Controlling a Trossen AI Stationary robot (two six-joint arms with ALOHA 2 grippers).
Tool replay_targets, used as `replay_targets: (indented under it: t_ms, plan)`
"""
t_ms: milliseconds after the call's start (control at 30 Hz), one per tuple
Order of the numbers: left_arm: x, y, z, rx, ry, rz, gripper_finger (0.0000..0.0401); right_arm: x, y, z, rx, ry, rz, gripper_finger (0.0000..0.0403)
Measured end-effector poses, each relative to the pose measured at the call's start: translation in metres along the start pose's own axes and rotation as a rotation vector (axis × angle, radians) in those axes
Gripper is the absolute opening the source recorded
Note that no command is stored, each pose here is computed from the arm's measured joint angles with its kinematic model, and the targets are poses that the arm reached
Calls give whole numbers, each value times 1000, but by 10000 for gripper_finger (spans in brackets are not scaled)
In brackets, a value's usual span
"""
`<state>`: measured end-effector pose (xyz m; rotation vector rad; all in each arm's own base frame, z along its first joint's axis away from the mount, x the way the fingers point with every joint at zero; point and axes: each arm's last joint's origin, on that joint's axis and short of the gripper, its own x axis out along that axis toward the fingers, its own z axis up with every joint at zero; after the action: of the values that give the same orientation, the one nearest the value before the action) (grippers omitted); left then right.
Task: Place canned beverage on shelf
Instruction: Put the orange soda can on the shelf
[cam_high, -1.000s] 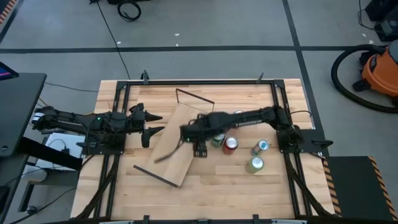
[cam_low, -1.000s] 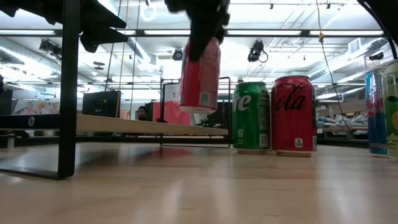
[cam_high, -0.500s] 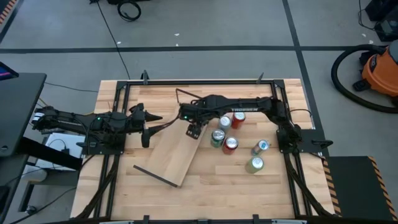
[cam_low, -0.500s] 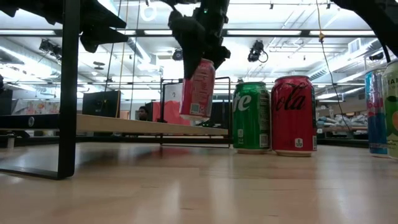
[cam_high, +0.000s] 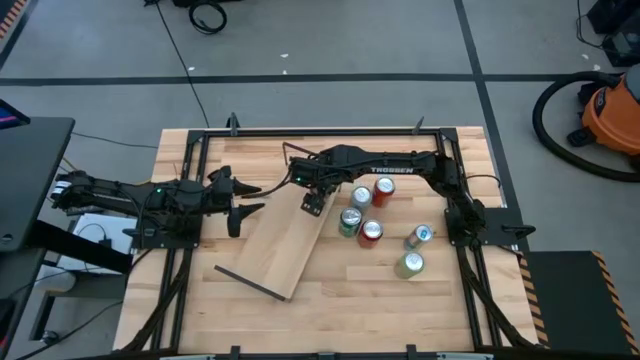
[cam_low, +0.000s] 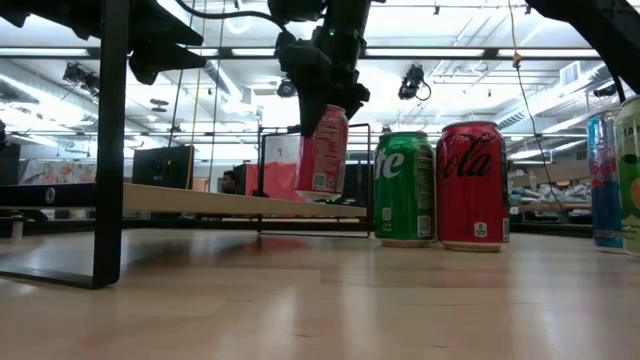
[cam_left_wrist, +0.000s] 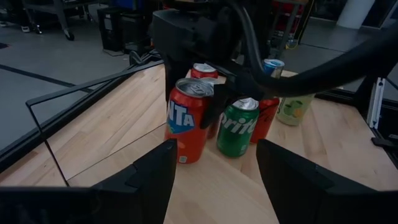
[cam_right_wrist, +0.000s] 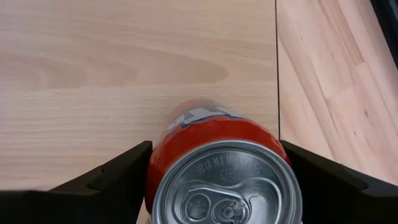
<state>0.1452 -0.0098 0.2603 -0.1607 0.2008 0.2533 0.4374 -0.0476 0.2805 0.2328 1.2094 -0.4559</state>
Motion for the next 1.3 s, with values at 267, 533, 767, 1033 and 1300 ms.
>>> replay_targets:
  t_ms: [267, 533, 767, 1033, 1300]
  plan:
    - [0, 0, 0, 0, 0, 0, 231, 0, -2, 1, 4, -4, -2, 362]
    - [0, 0, 0, 0, 0, 0, 231, 0, -2, 1, 5, -5, 3, 362]
    - [0, 0, 0, 0, 0, 0, 231, 0, -2, 1, 5, -5, 2, 360]
    - [0, 0, -1, 2, 12, 2, 231, -9, -2, 7, -50, -55, 17, 360]
    - [0, 0, -2, 4, 18, 3, 231, -19, -2, 10, -140, -87, 31, 362]
